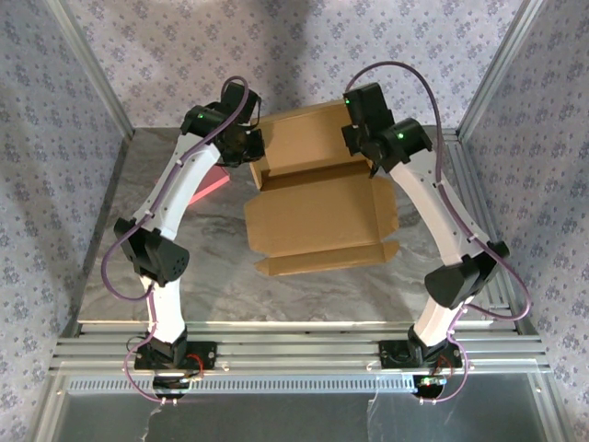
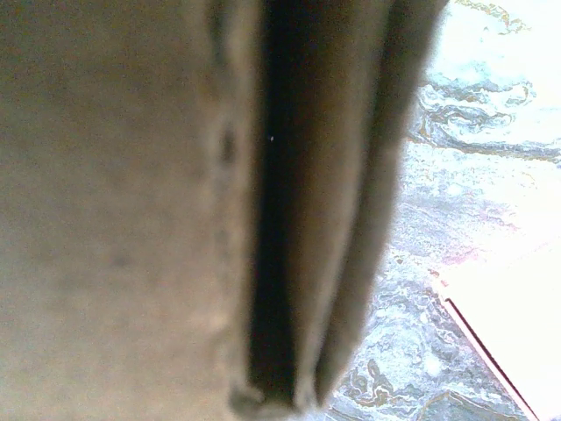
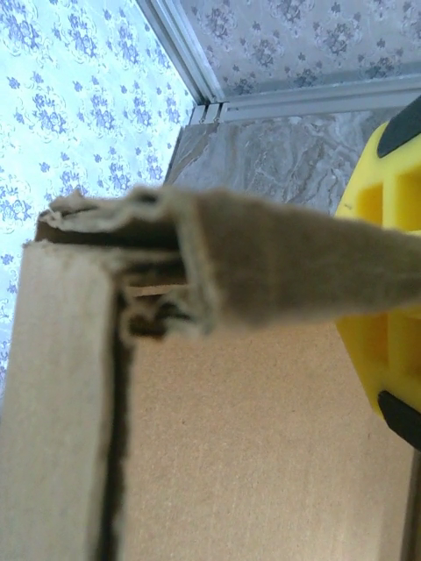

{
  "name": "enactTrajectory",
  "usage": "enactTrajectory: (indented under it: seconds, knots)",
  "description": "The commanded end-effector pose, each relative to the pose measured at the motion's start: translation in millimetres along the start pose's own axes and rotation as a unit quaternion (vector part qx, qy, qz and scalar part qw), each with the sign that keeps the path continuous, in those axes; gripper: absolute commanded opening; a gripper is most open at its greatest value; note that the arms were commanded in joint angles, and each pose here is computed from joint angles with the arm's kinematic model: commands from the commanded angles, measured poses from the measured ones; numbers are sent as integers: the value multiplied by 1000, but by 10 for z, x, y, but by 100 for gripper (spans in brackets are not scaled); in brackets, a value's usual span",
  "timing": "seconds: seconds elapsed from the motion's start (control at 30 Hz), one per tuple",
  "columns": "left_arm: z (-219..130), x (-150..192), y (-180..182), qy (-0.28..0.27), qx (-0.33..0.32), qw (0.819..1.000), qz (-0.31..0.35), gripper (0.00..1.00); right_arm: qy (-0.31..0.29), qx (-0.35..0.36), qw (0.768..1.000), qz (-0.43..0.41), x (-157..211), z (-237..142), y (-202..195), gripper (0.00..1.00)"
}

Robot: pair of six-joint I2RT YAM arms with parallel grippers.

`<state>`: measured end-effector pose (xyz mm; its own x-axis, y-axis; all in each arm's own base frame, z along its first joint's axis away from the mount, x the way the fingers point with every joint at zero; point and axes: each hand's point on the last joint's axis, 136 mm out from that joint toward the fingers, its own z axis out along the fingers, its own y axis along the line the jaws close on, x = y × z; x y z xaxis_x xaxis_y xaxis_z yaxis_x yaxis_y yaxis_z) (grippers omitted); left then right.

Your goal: Fold the paper box

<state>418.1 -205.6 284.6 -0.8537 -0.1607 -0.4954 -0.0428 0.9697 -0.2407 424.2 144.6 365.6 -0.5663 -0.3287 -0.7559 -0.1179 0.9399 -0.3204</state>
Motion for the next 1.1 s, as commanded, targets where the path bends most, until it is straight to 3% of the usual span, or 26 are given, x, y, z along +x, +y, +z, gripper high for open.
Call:
enactTrajectory:
  seconds: [0.0, 0.4, 0.87, 0.97, 1.03, 1.07]
  knots:
    - [-82, -73, 47, -17, -17, 1000, -15, 0, -7, 41, 999, -14, -57, -57, -116, 0]
    - [-116, -87, 59, -22, -21, 999, -16, 0, 18, 144, 987, -73, -5, -28, -212, 0]
    - [-117, -87, 65, -23, -21, 999, -19, 0, 8, 211, 972, -101, -58, -158, -147, 0]
    - [-114, -84, 59, -22, -21, 999, -18, 0, 8, 187, 977, -97, -45, -150, -85, 0]
    - [-110, -92, 59, -22, -20, 999, -19, 0, 10, 129, 988, -81, -33, -156, 9, 0]
    - [-107, -93, 57, -22, -18, 999, -20, 0, 7, 86, 994, -64, -43, -174, 64, 5]
